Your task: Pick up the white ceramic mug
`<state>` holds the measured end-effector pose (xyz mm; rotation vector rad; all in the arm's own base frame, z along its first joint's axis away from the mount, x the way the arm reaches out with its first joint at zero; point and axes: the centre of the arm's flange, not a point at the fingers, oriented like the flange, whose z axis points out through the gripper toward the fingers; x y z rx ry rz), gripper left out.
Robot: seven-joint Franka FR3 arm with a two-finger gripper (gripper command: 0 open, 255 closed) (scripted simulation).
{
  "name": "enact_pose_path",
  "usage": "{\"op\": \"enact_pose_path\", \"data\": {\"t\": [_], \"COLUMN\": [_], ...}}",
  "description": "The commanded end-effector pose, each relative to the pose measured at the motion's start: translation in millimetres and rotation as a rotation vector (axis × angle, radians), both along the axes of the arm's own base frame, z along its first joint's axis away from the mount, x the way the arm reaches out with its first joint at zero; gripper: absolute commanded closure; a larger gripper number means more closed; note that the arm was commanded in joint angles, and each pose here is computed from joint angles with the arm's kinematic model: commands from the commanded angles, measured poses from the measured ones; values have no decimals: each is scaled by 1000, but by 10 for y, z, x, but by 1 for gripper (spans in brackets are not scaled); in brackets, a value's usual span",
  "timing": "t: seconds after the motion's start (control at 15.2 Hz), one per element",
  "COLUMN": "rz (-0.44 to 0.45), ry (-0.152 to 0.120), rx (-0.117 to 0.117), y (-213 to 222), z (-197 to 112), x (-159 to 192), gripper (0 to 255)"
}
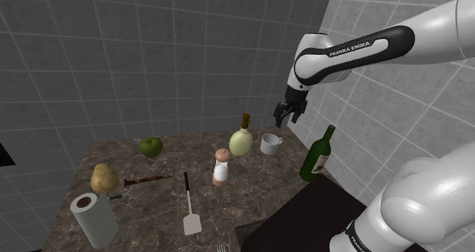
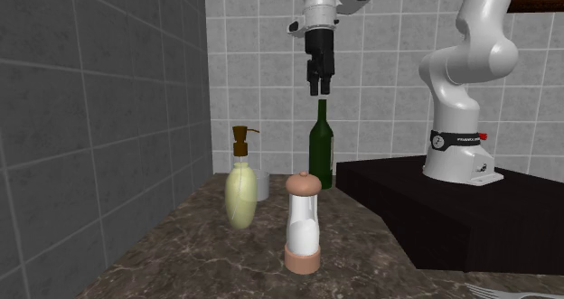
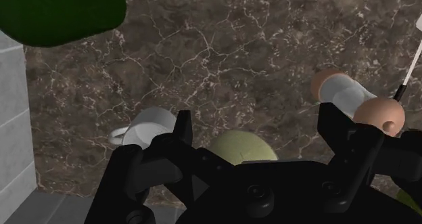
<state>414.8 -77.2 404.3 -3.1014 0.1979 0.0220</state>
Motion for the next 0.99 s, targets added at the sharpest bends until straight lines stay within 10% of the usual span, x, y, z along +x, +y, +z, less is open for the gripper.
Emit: {"op": "enact_pose_path", "data": {"t": [0.0, 0.92], "rz": [-1, -16], "ry": [-2, -4], "rx": [-7, -52], "y": [-78, -728], "z": [-206, -1619], "x": [110, 1055], "gripper": [0, 0]}}
